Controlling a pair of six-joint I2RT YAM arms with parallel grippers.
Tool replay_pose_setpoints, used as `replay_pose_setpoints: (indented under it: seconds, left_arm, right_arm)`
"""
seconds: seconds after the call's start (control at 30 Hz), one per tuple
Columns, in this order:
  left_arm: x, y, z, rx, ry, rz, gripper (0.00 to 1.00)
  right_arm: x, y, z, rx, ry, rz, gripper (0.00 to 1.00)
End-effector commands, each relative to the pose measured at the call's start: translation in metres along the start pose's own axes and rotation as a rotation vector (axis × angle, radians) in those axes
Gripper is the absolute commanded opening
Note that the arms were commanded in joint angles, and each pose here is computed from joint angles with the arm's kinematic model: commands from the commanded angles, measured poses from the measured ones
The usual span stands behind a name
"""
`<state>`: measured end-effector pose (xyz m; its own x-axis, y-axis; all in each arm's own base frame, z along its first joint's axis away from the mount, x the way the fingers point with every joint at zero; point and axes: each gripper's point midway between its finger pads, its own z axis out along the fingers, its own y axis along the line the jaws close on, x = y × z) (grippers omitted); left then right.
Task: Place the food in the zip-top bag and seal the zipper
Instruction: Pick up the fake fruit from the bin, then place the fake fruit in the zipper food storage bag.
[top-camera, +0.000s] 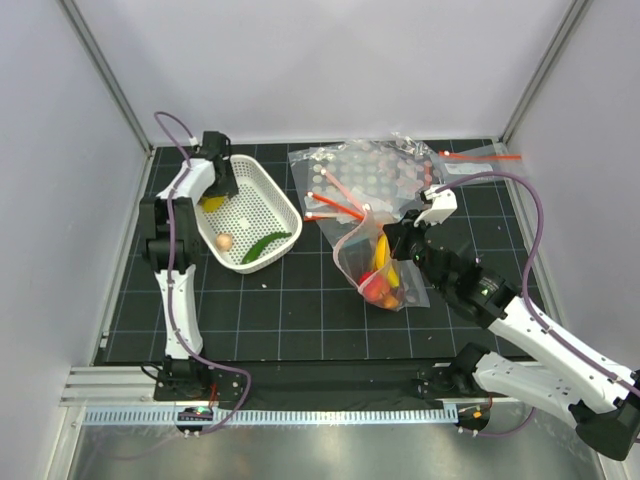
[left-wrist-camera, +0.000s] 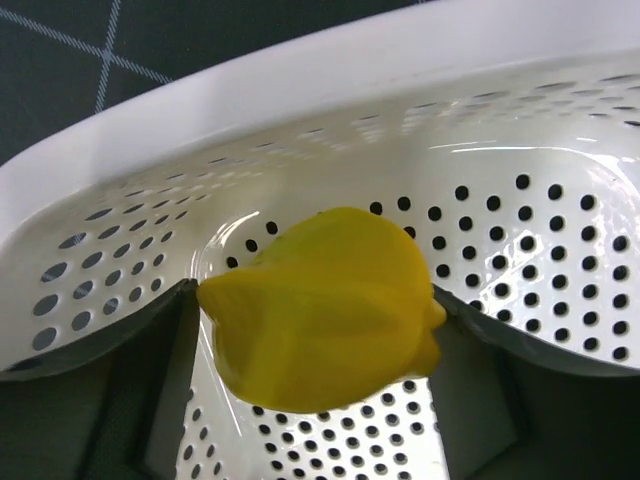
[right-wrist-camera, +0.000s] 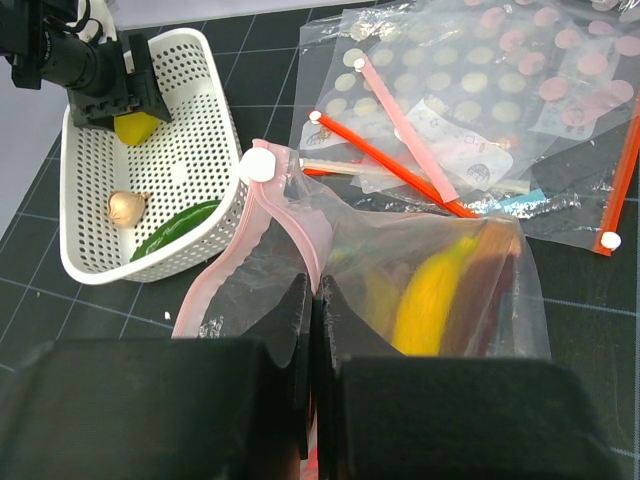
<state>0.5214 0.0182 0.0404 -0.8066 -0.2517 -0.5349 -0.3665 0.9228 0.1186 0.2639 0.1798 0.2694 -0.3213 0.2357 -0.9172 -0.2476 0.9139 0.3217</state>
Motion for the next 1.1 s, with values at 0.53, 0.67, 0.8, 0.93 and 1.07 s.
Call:
replay_pose_setpoints:
  seconds: [0.53,0.67,0.8,0.93,1.07]
  left_arm:
    - [-0.008,-0.064,-0.127,0.373,-0.241,-0.16,0.36]
    - [-0.011,-0.093,-0.185,0.499,-0.308,-0.143,0.35]
    - [0.003,-0.125,-0.253,0.69,-0.377,-0.134,0.35]
    - [0.026,-0.15,-0.309,0.863,-0.429,-0.099,0.36]
    - [0.062,-0.175,-0.364,1.088,-0.459,-0.04,0.37]
  right_arm:
    - [-0.027,0.01,-0.003,-0.031,-0.088,0.04,0.01]
    - [-0.028,0.008,-0.003,-0.024,-0.092,0.036,0.01]
    - [-0.029,0.008,-0.003,-0.025,-0.095,0.033,0.01]
    - [-0.028,0.01,-0.004,-0.032,-0.092,0.031,0.01]
    - [-0.028,0.012,-0.004,-0.042,-0.088,0.032,0.01]
